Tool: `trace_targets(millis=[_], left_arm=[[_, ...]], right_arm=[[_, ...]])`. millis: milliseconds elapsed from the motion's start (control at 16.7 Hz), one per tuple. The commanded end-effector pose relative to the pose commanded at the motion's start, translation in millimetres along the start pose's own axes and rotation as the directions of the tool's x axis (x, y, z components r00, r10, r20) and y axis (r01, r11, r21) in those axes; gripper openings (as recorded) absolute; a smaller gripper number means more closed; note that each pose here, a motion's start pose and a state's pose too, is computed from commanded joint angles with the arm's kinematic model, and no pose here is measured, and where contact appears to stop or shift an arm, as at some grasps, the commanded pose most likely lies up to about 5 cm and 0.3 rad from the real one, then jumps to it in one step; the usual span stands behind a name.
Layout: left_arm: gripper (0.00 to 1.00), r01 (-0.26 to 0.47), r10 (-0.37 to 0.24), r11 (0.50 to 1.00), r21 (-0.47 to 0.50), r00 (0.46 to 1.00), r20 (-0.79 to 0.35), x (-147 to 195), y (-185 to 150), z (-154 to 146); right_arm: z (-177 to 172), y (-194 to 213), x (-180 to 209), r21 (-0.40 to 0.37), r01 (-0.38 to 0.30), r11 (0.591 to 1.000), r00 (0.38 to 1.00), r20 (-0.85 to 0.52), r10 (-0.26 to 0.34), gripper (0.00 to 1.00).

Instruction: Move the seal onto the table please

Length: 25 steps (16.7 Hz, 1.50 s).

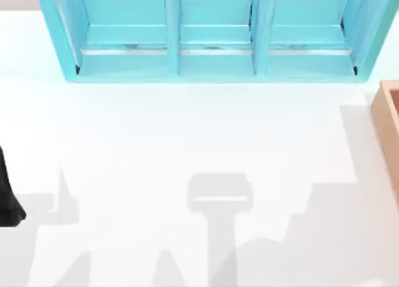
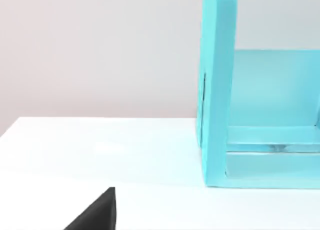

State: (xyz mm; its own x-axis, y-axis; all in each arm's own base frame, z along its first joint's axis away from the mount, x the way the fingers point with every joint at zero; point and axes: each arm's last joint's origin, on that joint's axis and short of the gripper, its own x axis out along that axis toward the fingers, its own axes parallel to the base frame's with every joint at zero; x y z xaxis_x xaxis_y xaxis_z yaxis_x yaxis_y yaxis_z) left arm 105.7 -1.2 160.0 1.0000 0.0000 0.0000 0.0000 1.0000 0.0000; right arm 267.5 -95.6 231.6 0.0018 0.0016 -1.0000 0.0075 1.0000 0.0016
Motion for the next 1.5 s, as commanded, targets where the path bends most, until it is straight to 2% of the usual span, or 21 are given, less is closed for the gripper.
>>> trace_targets(millis=[240,660,1020,1500], left_arm=[[1.0,0.0,0.0,1.0,0.0,1.0,0.0,0,0,0],[1.0,0.0,0.0,1.0,0.0,1.0,0.0,0,0,0],[1.0,0.0,0.0,1.0,0.0,1.0,0.0,0,0,0],[1.0,0.0,0.0,1.0,0.0,1.0,0.0,0,0,0]], right_arm=[[0,-1,21,0.003,-0.001,1.0,1.0,-0.002,0.001,1.0],[0,-2,90,0.003,-0.001,1.0,1.0,-0.002,0.001,1.0],[0,-1,100,0.003,-0.001,1.0,1.0,-0.002,0.001,1.0],[0,-1,100,0.003,-0.001,1.0,1.0,-0.002,0.001,0.4]])
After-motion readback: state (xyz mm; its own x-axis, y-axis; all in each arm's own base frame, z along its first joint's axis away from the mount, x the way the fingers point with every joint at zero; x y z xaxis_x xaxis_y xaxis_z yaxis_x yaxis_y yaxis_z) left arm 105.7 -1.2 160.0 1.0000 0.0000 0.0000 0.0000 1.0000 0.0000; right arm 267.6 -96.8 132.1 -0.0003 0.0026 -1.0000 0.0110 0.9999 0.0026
